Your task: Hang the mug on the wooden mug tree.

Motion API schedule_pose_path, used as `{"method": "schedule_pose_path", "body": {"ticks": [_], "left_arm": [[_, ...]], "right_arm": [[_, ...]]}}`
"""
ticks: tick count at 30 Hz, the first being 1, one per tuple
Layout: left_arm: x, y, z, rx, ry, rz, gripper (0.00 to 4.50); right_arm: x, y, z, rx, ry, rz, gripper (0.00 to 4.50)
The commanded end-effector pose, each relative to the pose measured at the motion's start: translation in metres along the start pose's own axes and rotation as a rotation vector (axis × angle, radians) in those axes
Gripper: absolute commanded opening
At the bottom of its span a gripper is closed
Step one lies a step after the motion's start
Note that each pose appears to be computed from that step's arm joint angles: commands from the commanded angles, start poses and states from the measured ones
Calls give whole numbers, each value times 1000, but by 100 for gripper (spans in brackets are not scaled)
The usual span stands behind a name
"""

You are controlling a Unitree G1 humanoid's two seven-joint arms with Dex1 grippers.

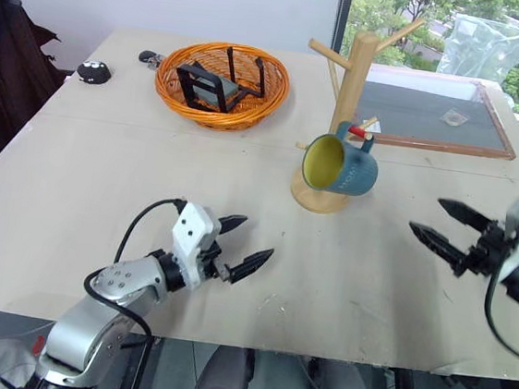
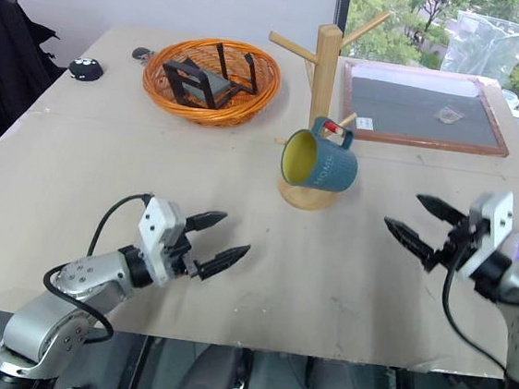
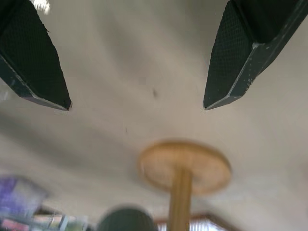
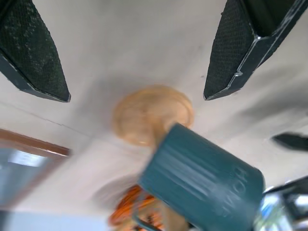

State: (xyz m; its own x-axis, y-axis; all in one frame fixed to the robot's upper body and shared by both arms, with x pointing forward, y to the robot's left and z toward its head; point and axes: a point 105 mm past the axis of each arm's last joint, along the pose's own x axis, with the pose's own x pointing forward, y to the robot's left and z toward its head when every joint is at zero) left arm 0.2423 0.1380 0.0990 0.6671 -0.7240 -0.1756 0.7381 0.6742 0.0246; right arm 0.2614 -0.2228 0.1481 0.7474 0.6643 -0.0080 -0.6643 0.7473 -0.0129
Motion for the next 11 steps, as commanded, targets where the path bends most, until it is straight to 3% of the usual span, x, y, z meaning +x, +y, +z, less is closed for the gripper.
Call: {"method": "schedule_pose_path", "body": {"ticks": [1, 5, 11], "left_arm": [[-1, 7, -3, 74, -23, 49, 450], [1, 10, -6, 65, -23, 46, 450], [1, 6, -2, 118, -38, 24, 450]], "right_arm": [[-11, 3, -13, -41, -42, -24, 448], [-20, 5, -45, -12, -10, -57, 448], [-19, 6, -57, -21, 5, -56, 448]]}}
